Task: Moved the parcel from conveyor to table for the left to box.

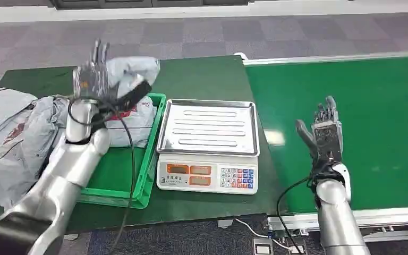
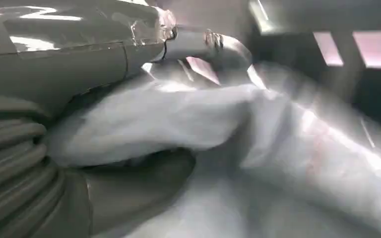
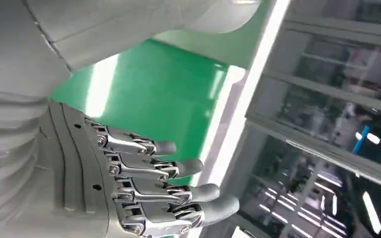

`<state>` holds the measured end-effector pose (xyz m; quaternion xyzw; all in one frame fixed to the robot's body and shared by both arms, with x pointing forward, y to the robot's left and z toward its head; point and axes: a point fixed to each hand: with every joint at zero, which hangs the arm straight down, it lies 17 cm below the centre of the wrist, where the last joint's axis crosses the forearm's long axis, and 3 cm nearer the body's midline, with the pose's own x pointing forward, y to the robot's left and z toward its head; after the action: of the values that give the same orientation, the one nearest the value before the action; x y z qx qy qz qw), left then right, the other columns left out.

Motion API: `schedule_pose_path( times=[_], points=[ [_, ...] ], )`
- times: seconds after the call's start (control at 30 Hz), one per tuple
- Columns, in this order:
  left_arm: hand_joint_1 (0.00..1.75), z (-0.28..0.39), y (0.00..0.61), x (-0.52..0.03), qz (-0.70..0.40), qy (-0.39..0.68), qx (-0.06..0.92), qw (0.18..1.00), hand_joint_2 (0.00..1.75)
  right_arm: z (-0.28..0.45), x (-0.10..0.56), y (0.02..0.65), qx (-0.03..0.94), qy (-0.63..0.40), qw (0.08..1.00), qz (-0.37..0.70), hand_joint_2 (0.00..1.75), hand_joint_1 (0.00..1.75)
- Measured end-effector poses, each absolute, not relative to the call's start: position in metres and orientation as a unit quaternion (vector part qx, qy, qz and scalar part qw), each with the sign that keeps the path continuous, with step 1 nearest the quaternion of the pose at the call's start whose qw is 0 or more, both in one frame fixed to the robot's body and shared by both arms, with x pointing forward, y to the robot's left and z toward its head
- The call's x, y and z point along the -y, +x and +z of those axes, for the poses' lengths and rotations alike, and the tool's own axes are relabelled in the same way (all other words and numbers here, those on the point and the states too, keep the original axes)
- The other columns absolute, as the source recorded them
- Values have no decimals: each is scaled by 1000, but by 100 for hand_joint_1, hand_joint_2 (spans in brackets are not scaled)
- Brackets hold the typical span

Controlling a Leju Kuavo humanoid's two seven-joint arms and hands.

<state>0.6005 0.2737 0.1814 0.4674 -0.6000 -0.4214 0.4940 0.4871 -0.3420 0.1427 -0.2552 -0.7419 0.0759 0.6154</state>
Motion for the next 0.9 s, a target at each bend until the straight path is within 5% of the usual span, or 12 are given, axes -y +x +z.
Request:
schedule_pose_path(
  times=[0.1, 0.9],
  points=[
    [0, 55, 537, -297, -499, 400, 529, 558, 175, 132, 357, 467, 734, -253, 626, 76, 175, 0],
    [0, 52, 518, -322, -495, 415, 510, 568, 175, 146, 372, 457, 739, -268, 614, 71, 175, 0]
  ],
)
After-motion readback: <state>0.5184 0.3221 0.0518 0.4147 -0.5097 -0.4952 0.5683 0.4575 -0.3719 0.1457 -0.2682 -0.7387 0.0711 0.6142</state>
